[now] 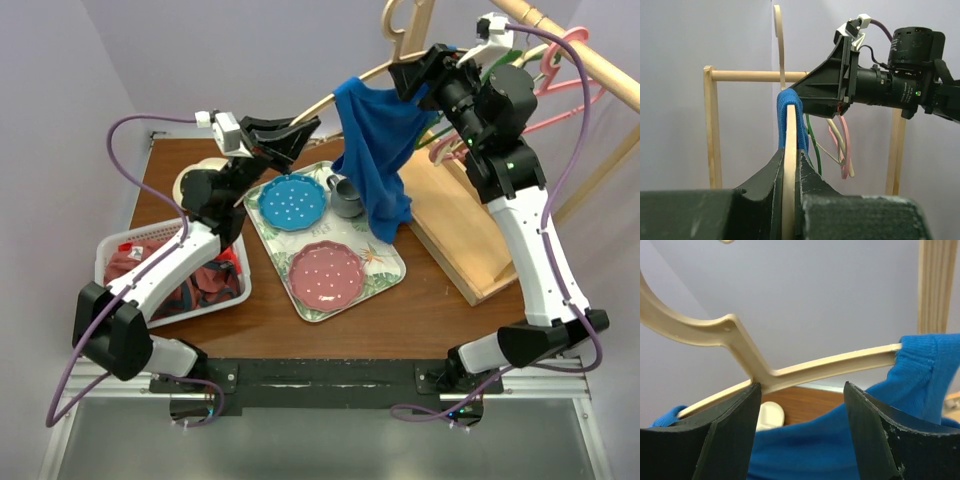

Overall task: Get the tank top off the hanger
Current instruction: Pick up the hanger from the clothesline.

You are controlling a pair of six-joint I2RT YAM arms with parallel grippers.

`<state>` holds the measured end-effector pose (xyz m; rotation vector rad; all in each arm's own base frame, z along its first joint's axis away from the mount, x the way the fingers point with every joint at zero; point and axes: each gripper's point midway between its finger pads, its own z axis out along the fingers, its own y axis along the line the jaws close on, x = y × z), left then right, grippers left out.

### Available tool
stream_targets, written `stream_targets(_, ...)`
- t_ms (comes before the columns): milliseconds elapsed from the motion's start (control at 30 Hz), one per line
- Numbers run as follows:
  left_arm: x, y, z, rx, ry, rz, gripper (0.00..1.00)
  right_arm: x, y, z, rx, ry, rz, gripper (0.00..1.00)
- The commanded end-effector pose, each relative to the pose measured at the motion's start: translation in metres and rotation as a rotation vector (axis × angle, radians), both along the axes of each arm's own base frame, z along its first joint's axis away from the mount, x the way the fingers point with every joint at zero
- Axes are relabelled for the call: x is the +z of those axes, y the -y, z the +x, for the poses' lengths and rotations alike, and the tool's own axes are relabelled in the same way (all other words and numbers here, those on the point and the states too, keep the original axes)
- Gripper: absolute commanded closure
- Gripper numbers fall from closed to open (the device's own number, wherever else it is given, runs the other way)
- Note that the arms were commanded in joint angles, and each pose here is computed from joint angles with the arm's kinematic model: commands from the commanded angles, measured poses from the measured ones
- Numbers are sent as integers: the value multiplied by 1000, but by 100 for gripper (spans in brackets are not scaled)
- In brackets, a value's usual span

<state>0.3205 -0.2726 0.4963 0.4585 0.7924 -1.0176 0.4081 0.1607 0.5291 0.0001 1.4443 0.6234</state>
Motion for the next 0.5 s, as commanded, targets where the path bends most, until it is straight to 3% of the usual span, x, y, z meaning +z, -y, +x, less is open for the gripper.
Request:
stream_targets(0, 25, -17, -30, -9, 109, -67, 100, 38, -1, -11, 24, 143, -5, 30)
stream_targets(400, 21, -21, -29, 18, 93, -67, 100, 34, -6, -27, 76, 123, 28, 29)
stream_targets(467, 21, -20, -30, 8, 90, -69, 100, 35, -9, -29, 94, 123, 19, 35)
